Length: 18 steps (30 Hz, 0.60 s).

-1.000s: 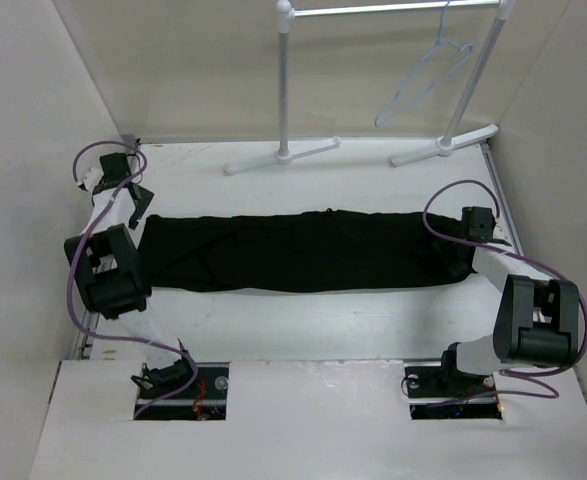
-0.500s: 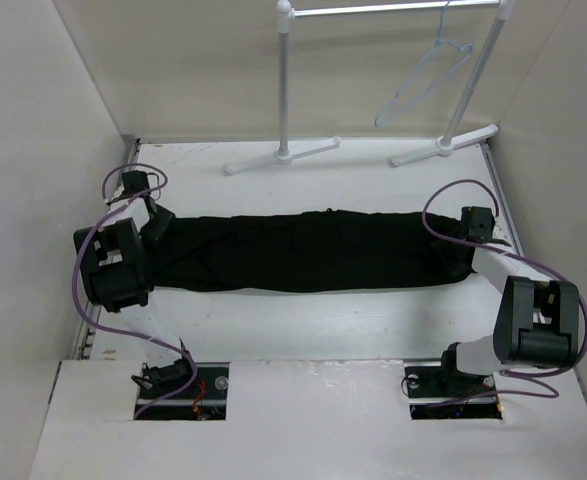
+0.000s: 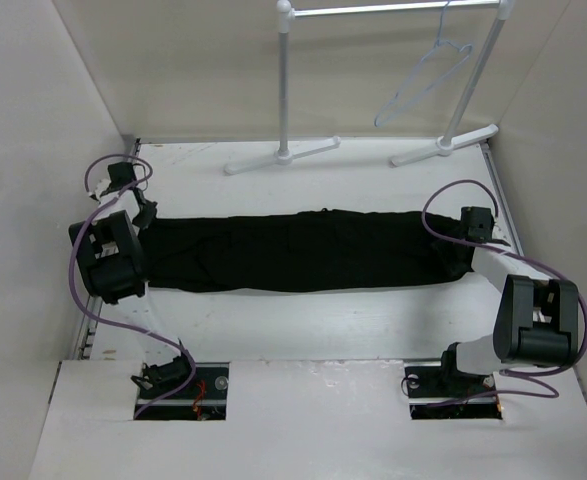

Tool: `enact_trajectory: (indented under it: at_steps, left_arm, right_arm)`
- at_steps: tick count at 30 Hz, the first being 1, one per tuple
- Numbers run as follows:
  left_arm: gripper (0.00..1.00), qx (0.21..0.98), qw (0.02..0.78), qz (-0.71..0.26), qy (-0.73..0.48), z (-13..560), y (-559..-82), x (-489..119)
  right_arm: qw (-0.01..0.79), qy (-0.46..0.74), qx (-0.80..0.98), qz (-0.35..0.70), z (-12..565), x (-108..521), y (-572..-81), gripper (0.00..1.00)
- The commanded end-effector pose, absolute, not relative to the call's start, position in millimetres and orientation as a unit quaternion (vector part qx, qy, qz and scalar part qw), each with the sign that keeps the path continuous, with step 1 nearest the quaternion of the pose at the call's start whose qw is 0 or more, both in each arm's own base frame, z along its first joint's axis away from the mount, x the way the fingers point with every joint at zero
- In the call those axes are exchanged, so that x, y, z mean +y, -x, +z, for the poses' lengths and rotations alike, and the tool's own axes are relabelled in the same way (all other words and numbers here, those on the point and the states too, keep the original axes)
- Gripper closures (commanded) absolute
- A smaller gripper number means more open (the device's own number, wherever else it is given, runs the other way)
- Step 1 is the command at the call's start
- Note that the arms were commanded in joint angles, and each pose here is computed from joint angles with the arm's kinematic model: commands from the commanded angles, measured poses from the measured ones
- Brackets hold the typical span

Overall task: Place the trousers on the hanger
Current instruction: Fold the trousers at the center of the board.

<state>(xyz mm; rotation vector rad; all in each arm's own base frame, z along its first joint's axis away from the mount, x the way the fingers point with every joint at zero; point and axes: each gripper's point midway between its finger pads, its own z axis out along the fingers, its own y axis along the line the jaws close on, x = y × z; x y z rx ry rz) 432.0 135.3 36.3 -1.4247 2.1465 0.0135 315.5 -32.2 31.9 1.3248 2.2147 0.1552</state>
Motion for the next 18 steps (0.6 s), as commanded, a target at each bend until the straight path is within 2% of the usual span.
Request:
enact_trajectory:
  at_steps: [1,4,7,9,13,18]
  left_arm:
    - [0.94,0.771,0.32,0.036,0.549,59,-448,169]
    - [0.86,0.767,0.33,0.031,0.549,61,-454,171]
    - [0.67,0.762,0.347,0.012,0.547,78,-460,166]
    - [0.6,0.756,0.361,-0.008,0.546,101,-458,150]
    - [0.56,0.756,0.393,-0.025,0.522,141,-436,108]
    - [0.54,0.786,0.401,-0.044,0.469,150,-394,43]
  right_arm:
    - [0.291,-0.493,0.819,0.042,35,-43,-322,0.45]
    - [0.294,-0.49,0.819,0.044,39,-42,-326,0.45]
    - [0.303,-0.488,0.818,0.048,50,-42,-330,0.43]
    - [0.312,-0.48,0.818,0.059,62,-38,-336,0.4]
    - [0.333,-0.464,0.817,0.08,89,-29,-341,0.31]
    - [0.363,-0.459,0.804,0.109,120,-28,-335,0.23]
